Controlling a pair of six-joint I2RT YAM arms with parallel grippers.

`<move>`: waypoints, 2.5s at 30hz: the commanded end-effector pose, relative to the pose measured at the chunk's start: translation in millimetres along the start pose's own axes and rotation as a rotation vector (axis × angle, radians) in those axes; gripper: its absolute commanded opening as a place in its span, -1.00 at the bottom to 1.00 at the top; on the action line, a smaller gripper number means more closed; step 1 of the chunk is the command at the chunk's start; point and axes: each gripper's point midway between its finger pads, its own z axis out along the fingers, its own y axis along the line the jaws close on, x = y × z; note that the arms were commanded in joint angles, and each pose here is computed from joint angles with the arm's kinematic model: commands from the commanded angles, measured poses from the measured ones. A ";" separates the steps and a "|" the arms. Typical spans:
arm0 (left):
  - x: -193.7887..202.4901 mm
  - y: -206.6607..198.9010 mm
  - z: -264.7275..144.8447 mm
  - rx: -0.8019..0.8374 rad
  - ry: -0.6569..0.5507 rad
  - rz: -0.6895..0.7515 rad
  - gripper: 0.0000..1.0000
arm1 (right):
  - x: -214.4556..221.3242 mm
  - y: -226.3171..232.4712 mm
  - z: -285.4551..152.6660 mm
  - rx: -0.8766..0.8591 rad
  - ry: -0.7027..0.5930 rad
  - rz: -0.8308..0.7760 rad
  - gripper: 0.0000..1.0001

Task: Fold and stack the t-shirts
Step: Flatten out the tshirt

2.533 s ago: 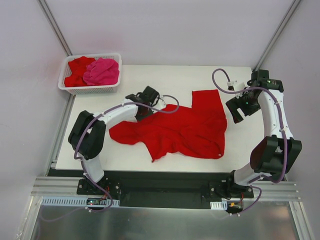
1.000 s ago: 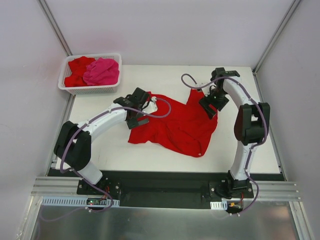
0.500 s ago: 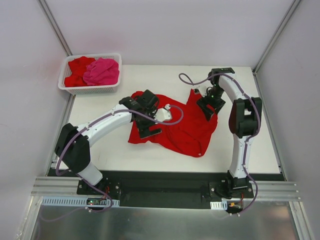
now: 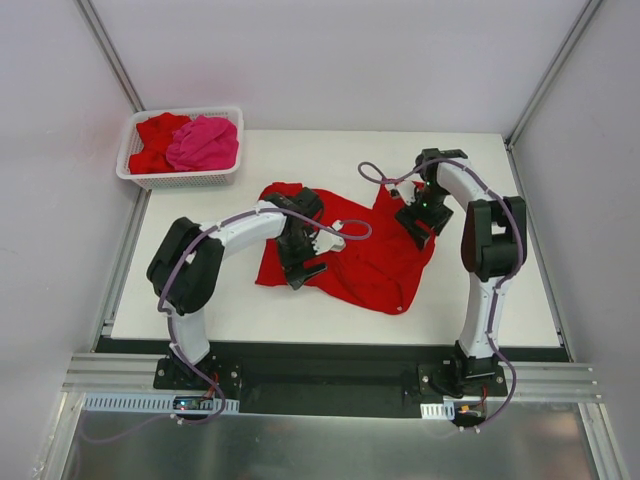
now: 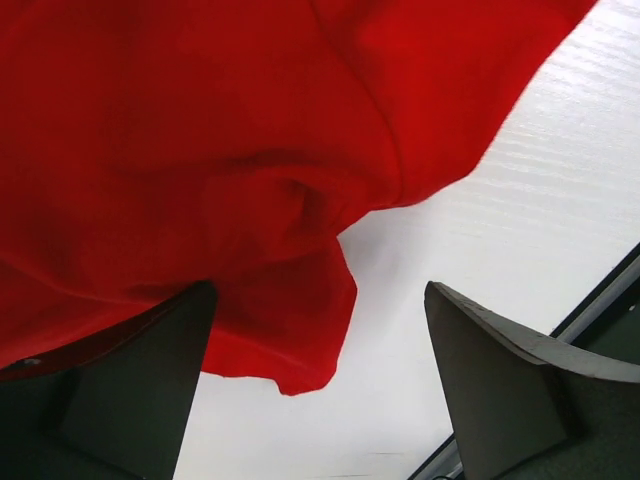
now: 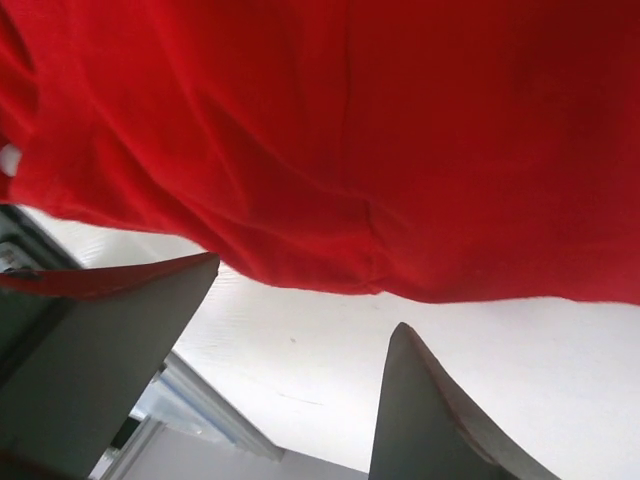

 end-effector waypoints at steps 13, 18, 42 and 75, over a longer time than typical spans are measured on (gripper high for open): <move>23.6 -16.9 -2.4 0.053 0.014 -0.118 -0.81 | -28.0 6.8 -5.0 0.100 -0.158 -0.185 0.26; 31.9 -26.9 -12.3 0.053 0.014 -0.139 -0.92 | -23.1 15.5 3.0 0.039 -0.111 -0.227 -0.12; 88.3 -74.3 -34.3 0.087 0.069 -0.164 -1.00 | -49.6 -59.6 -14.9 0.402 -0.105 -0.171 -0.97; 99.3 -87.2 -32.8 0.115 0.081 -0.155 -1.00 | -51.4 -3.1 16.4 0.123 -0.070 -0.156 -0.97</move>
